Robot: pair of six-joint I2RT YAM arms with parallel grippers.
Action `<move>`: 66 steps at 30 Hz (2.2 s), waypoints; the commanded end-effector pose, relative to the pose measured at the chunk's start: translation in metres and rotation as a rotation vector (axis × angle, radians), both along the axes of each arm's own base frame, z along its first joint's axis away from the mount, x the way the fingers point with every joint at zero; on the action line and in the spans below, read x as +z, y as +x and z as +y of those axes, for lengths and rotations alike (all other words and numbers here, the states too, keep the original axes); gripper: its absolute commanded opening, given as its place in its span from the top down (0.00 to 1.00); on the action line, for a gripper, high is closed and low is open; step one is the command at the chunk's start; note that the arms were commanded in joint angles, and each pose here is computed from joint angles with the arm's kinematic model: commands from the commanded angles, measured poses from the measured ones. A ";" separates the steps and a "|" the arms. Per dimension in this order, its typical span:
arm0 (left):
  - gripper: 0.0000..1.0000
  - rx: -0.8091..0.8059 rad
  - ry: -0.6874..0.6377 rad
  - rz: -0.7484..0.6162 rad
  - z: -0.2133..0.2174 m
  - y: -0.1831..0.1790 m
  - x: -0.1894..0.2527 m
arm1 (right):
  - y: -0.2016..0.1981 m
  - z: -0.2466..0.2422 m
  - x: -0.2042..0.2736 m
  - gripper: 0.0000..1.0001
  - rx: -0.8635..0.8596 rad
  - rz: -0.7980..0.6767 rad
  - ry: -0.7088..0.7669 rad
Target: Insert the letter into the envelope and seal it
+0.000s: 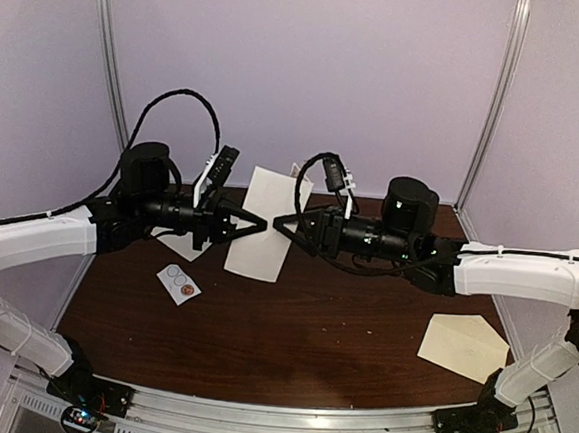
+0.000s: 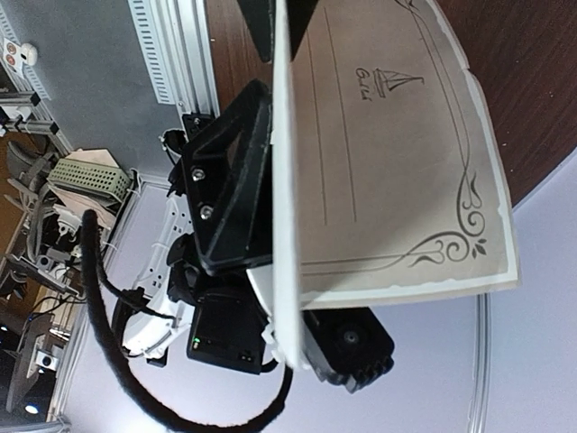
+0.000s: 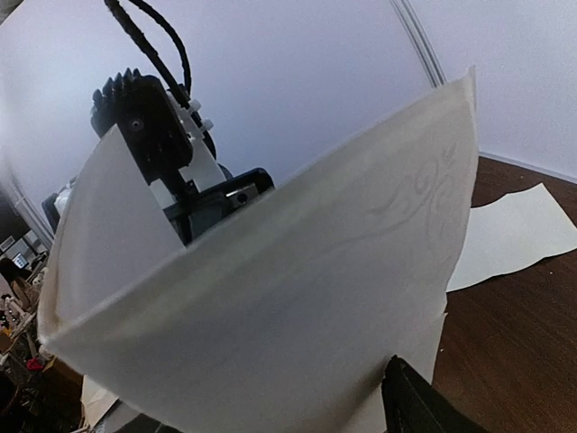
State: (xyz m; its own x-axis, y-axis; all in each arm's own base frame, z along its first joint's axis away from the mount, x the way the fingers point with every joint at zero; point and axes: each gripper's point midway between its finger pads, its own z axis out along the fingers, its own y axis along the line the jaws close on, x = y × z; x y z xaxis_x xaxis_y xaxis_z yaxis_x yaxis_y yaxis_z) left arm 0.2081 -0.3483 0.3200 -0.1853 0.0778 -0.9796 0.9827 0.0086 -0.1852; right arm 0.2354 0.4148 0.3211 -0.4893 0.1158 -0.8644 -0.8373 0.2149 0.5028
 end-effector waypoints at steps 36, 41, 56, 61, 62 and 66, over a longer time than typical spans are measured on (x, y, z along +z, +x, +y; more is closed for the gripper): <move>0.19 -0.125 0.022 -0.016 -0.007 -0.011 0.007 | -0.062 -0.006 0.031 1.00 0.329 -0.128 -0.010; 0.58 -0.207 0.020 0.019 -0.009 -0.020 0.002 | -0.054 -0.004 0.028 1.00 0.288 -0.138 -0.034; 1.00 -0.016 -0.042 -0.032 0.002 -0.001 0.020 | -0.034 -0.011 0.002 0.49 0.146 -0.084 -0.070; 1.00 0.036 -0.088 -0.043 0.011 0.002 0.029 | -0.040 -0.006 -0.010 0.48 0.169 -0.034 -0.034; 1.00 0.040 -0.090 -0.042 0.012 0.003 0.028 | -0.041 -0.003 -0.010 0.48 0.175 -0.032 -0.026; 1.00 0.029 -0.090 -0.029 0.010 0.003 0.027 | -0.046 0.005 -0.014 0.51 0.196 -0.018 -0.013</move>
State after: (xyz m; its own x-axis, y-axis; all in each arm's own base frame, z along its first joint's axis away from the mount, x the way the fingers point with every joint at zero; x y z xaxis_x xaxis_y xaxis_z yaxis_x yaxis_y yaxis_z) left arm 0.2063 -0.3405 0.3360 -0.1795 0.0342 -0.9832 0.9838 0.0034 -0.1795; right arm 0.1941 0.4115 0.2979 -0.4849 -0.0382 -0.8737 -0.8723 0.0926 0.4801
